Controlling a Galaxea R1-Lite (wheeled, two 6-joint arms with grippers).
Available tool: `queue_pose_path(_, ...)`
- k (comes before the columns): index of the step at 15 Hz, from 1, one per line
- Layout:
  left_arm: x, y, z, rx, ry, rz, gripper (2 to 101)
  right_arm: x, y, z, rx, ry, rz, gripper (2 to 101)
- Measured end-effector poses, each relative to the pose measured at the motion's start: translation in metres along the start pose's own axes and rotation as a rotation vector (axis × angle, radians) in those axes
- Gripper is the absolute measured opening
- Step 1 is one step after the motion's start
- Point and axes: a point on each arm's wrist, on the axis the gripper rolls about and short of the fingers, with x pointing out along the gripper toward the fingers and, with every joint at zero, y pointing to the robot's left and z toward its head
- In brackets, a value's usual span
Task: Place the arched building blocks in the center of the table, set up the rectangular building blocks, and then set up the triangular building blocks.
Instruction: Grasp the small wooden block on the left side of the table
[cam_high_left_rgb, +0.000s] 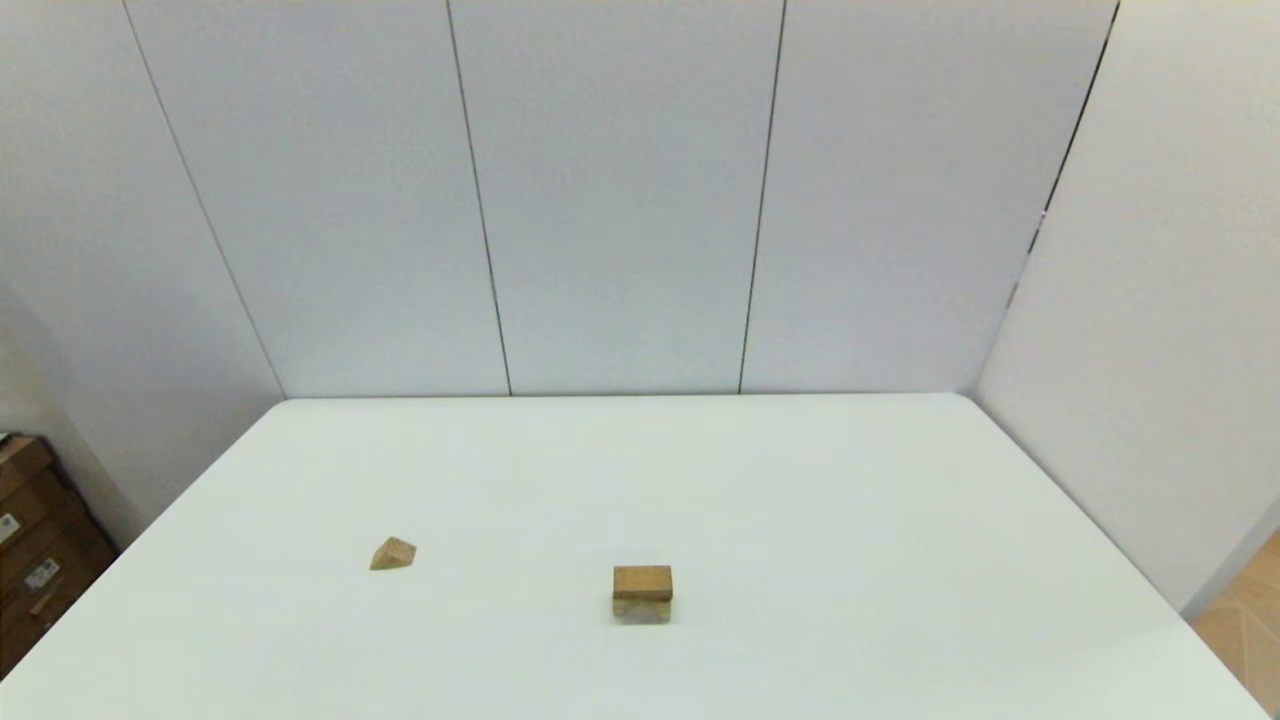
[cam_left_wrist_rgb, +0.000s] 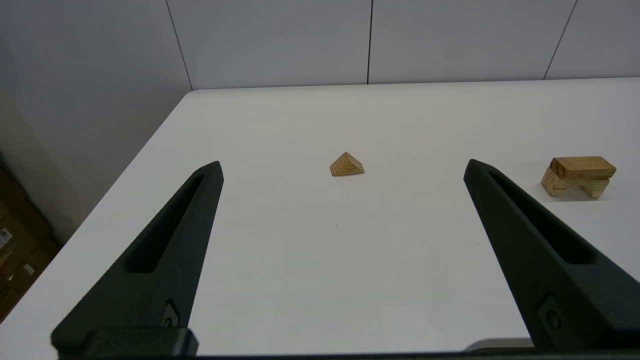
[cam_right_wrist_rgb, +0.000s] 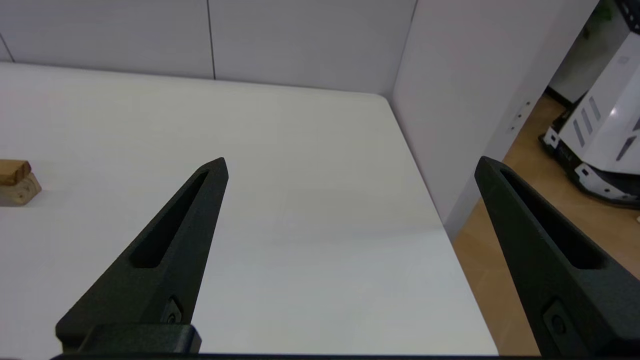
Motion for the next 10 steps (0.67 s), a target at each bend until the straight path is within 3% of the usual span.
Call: queue_pose_path(10,0.0,0.0,0.0,0.0,0.0,0.0,97.8,-0.011,0.004,-0.03,0.005,-0.074,0.053,97.4)
